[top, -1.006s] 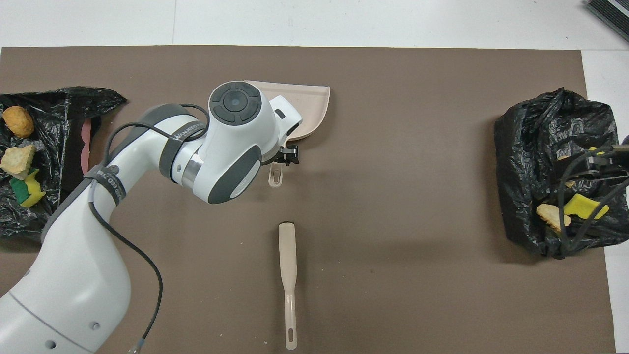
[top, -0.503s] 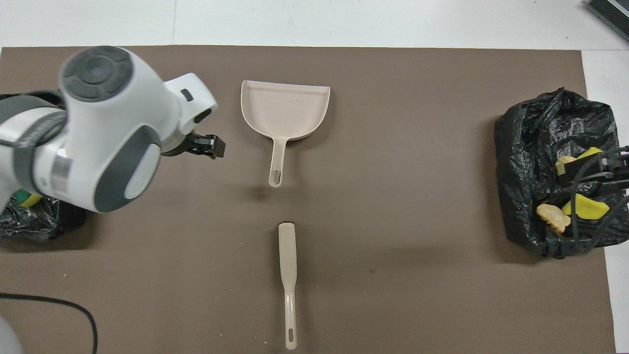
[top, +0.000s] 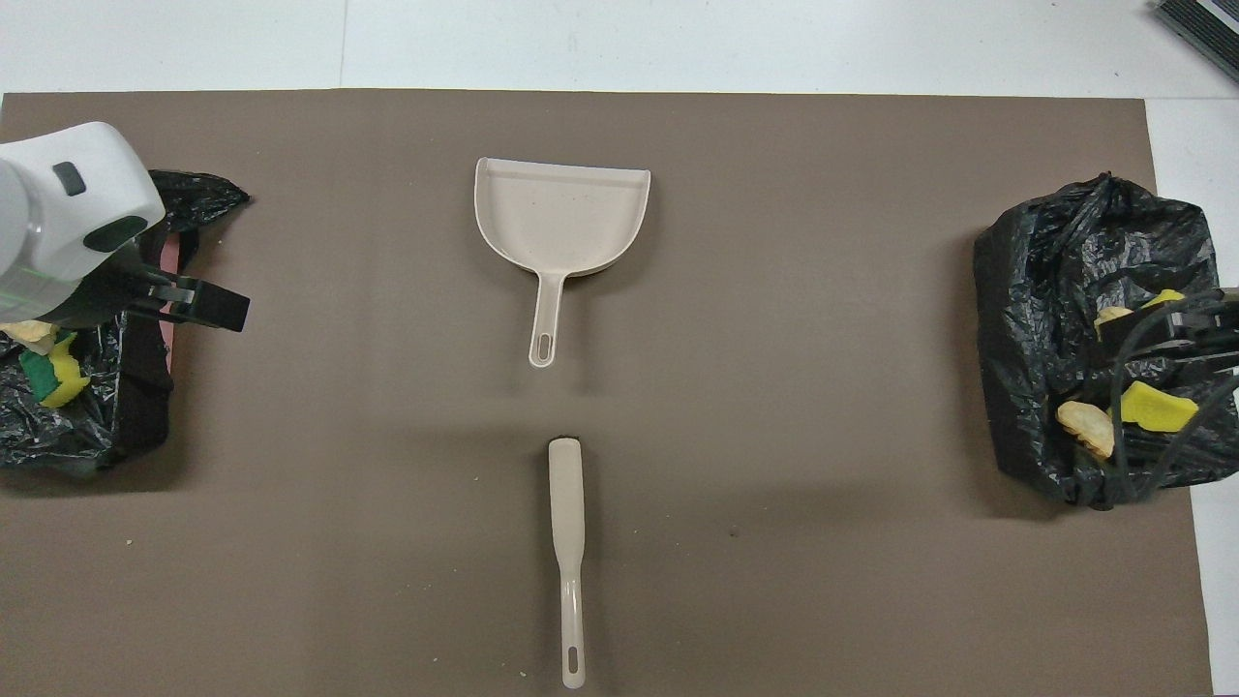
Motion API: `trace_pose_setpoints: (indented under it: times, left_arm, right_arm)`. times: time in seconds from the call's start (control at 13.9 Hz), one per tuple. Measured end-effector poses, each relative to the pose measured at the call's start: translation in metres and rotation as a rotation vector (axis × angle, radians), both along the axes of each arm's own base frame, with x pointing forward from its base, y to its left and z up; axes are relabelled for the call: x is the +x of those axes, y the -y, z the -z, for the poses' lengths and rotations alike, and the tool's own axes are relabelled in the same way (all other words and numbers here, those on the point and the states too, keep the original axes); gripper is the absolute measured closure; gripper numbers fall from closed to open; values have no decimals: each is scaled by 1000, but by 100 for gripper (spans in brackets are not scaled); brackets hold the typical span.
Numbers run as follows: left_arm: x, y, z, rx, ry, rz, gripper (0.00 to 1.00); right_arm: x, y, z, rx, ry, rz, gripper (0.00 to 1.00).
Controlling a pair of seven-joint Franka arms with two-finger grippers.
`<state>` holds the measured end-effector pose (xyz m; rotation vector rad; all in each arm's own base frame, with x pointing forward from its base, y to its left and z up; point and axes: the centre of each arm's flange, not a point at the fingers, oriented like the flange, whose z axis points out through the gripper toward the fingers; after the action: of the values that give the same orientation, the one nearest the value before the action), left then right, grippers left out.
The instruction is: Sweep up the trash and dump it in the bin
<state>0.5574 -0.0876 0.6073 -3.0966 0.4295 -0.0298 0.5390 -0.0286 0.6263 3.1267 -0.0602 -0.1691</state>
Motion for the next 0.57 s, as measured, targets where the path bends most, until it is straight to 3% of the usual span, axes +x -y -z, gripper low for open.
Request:
trace_pose_setpoints:
  times: [0.57]
  left_arm:
    - [-10,-29,-52,-4,-3,-27,0]
  right_arm:
    - [0,0,0,0,0,0,0]
